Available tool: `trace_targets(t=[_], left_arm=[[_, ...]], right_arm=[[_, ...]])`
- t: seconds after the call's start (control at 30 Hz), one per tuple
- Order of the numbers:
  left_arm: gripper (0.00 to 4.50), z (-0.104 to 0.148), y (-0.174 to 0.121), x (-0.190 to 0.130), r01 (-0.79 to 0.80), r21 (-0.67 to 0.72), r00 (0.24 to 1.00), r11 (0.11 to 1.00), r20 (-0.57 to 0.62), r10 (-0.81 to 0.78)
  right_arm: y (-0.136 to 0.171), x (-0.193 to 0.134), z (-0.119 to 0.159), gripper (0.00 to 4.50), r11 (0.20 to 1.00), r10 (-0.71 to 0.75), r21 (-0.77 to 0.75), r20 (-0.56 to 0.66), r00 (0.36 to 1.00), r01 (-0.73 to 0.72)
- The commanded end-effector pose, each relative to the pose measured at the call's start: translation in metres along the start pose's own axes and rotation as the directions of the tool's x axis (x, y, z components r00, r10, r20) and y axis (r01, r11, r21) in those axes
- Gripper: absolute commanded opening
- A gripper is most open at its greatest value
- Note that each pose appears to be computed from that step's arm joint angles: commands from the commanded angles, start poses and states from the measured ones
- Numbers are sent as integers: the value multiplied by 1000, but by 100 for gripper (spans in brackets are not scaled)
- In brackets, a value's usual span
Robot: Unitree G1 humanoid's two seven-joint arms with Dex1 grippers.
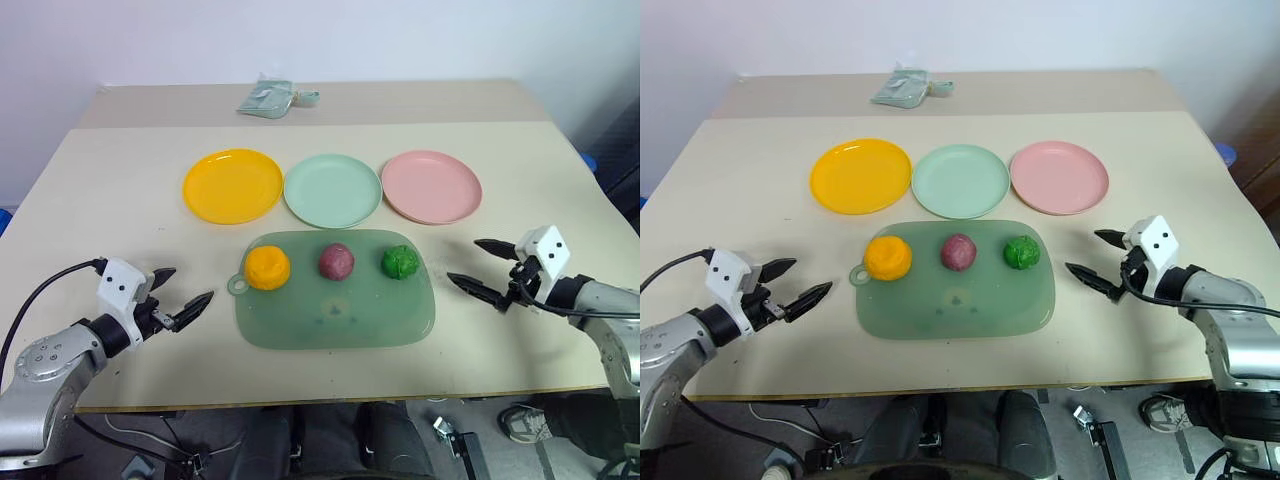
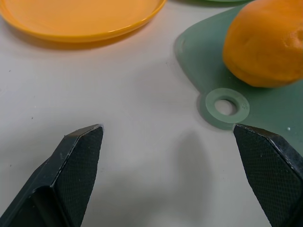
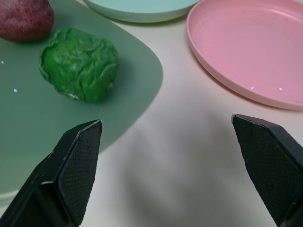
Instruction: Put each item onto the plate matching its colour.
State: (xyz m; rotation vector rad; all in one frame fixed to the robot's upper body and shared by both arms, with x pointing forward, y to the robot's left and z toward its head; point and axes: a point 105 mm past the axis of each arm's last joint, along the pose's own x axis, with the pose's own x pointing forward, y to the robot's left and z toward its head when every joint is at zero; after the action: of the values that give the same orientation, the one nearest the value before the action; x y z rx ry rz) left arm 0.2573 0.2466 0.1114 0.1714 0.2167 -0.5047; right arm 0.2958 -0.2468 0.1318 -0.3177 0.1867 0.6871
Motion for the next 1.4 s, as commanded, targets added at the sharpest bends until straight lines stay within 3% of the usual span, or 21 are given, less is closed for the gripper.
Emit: trace_targets(t=[0.03,0.2,0.37,0.57,0.87,0.97,1.1,1.23,1.37,1.4], left_arm=[[450,19,2,-4,1,31,998,1000,63,-3],[450,20,-2,-1,34,53,998,998,44,-36],[450,41,-32,7,234,28,968,972,89,-236],[450,54,-56,42,365,156,926,918,47,-376],[450,35,-61,76,457,218,889,862,-69,-453],[363,34,-59,79,459,213,887,863,-59,-457],[173,45,-51,83,406,204,909,891,17,-418],[173,61,-39,88,345,151,925,926,115,-363],[173,62,-36,85,373,134,916,918,102,-387],[195,62,-34,83,382,113,914,917,99,-393]], right_arm=[[3,-1,20,446,1000,5,-20,47,999,-4],[6,-4,22,446,1000,20,-18,34,999,-19],[10,-7,23,446,1000,21,-5,48,999,-21],[17,-7,16,446,999,35,13,55,998,-36],[48,-11,23,446,992,109,52,92,990,-114],[59,-11,25,450,991,117,55,94,989,-122],[65,-8,26,450,991,112,60,101,989,-118],[63,-9,30,450,993,100,55,108,989,-107],[57,-10,28,450,994,86,51,109,990,-92],[57,-10,26,450,995,84,51,107,991,-90]])
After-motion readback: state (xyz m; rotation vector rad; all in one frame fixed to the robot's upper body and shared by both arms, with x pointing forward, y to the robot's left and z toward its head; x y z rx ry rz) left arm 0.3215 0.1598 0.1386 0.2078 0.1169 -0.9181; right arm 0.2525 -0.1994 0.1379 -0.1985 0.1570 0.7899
